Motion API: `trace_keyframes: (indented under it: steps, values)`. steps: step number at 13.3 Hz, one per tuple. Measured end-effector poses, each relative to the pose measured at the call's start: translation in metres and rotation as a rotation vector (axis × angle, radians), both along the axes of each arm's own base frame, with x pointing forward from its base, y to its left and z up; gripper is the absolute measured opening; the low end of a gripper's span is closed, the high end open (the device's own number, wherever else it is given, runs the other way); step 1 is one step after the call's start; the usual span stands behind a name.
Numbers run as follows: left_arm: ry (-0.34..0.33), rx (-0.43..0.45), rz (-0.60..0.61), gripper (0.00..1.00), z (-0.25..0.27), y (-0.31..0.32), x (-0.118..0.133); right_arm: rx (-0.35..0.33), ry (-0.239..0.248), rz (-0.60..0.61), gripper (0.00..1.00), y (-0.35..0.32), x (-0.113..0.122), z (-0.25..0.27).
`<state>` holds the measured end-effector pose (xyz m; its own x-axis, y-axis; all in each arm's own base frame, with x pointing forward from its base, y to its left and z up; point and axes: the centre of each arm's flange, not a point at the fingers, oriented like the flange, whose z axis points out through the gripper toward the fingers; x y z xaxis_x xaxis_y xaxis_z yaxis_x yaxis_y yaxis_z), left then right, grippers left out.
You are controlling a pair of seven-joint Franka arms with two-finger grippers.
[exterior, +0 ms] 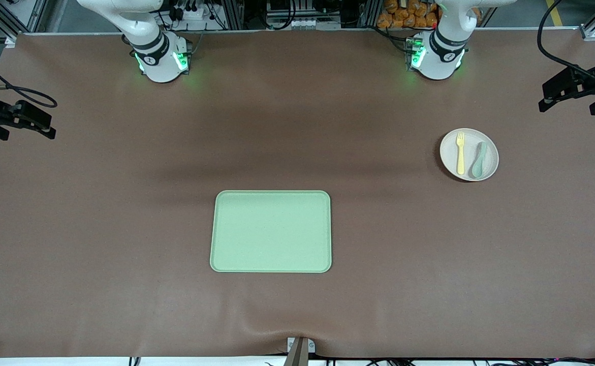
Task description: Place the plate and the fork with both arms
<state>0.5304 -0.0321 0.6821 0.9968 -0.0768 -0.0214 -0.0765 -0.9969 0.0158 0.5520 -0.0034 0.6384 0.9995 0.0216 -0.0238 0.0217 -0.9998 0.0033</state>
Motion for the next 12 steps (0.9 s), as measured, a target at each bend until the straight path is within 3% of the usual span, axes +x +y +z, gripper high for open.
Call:
trace_keyframes:
  steps: [7, 9, 12]
  values:
    - [0.022, 0.001, -0.001, 1.0, -0.007, 0.0, 0.0, 0.0, 0.0, 0.0, 1.0, 0.0, 0.0, 0.0]
    - [0.089, 0.005, 0.01, 1.0, -0.015, 0.007, -0.007, 0.0, 0.0, 0.0, 1.0, 0.0, 0.0, 0.0]
    - [0.241, 0.02, 0.044, 1.0, -0.051, 0.025, -0.014, 0.0, 0.0, 0.0, 1.0, 0.0, 0.0, 0.0]
